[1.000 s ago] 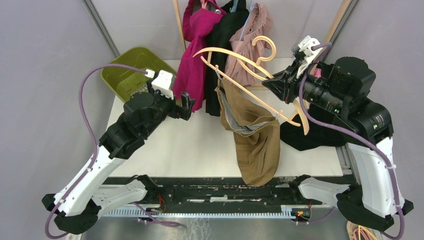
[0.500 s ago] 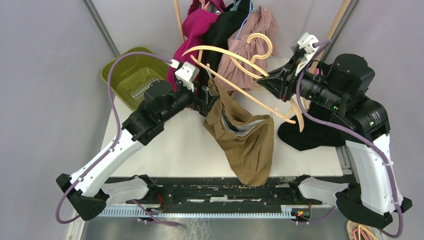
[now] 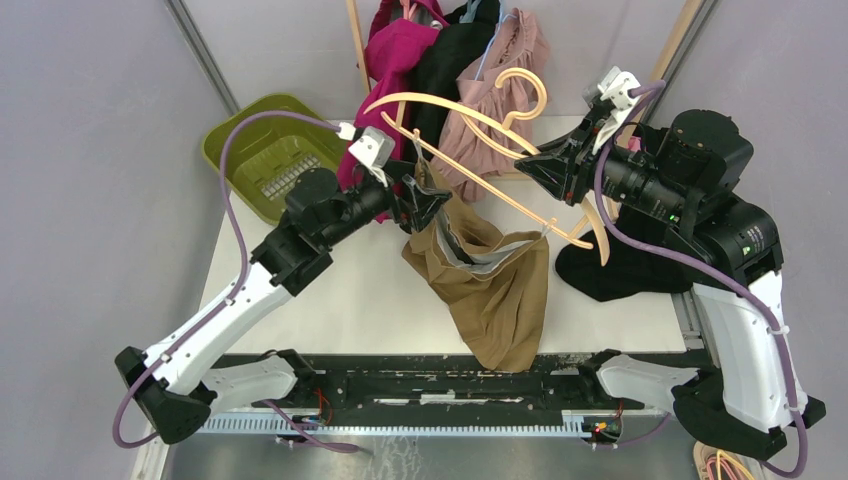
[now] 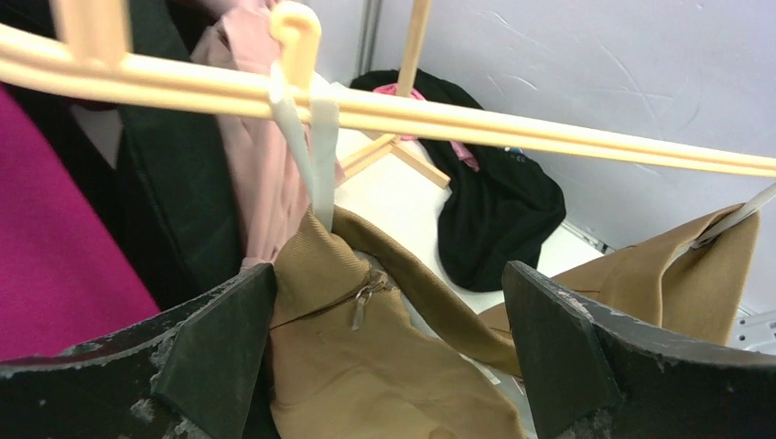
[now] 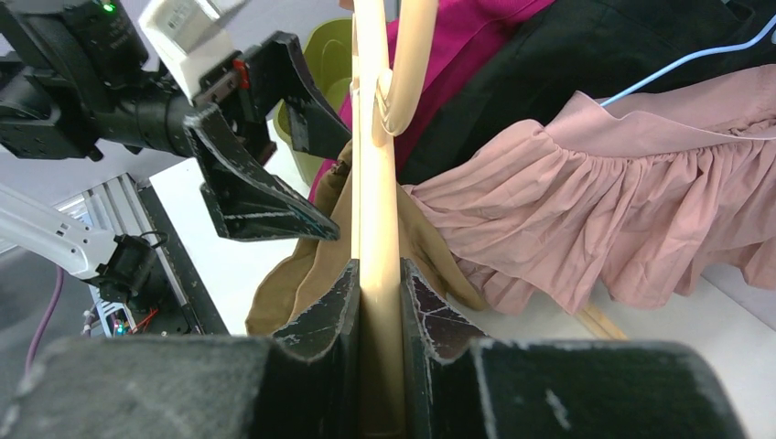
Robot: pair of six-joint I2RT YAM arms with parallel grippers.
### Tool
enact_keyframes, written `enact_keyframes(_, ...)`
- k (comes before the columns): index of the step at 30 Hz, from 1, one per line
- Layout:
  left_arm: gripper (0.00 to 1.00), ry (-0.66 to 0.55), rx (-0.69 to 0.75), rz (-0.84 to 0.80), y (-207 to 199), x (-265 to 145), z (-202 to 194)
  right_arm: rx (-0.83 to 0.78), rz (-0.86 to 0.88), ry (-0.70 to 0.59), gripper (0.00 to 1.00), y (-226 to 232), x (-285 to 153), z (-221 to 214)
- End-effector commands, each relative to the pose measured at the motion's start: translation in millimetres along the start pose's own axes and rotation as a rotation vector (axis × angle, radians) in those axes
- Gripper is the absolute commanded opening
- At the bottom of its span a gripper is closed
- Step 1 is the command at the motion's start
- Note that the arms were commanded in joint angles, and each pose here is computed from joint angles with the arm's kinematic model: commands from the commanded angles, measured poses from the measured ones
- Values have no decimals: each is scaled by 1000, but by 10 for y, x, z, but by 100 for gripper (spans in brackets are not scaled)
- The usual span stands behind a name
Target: Remove the skirt from the hanger
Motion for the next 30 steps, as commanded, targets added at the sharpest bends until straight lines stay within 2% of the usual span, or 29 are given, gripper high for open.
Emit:
enact_keyframes(1, 99, -44, -66, -84, -99, 174, -4, -77, 11, -185, 1, 73, -156, 412)
enact_keyframes(7, 100, -13, -53, -39, 0, 277, -139, -83, 9, -181, 1, 77, -179, 415)
enact_keyframes(8, 99, -10, -52, -32, 11, 285, -146, -86, 7, -181, 1, 77, -184, 416)
enact_keyframes(9, 93, -5, -50, -29, 17, 293, -151, -86, 6, -182, 1, 75, -185, 419)
enact_keyframes(10, 85, -2, -47, -32, 15, 297, -145, -87, 3, -180, 1, 70, -183, 413)
enact_keyframes(11, 66, 4, -45, -35, 10, 306, -153, -88, 3, -180, 1, 69, -183, 412)
enact_keyframes(13, 14, 13, -52, -31, 14, 315, -154, -86, 0, -180, 1, 60, -171, 406)
enact_keyframes(14, 4, 16, -59, -19, 22, 317, -150, -84, 0, -179, 1, 55, -155, 399)
enact_keyframes(20, 3, 21, -48, -14, 6, 310, -27, -63, 3, -158, 1, 25, -55, 313)
enact_keyframes(30, 3, -87, 6, -11, -136, 137, 676, -75, -75, -68, 1, -162, 164, -72)
Point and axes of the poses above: each gripper's point midway between its finger pads, its own x axis out along the fingers, its own y axis along the line the jaws close on, z = x × y, the point moved 5 cm from there along -x, back along the fingers, and after that the axes turned 4 degrees about -x, right-handed, at the moved point
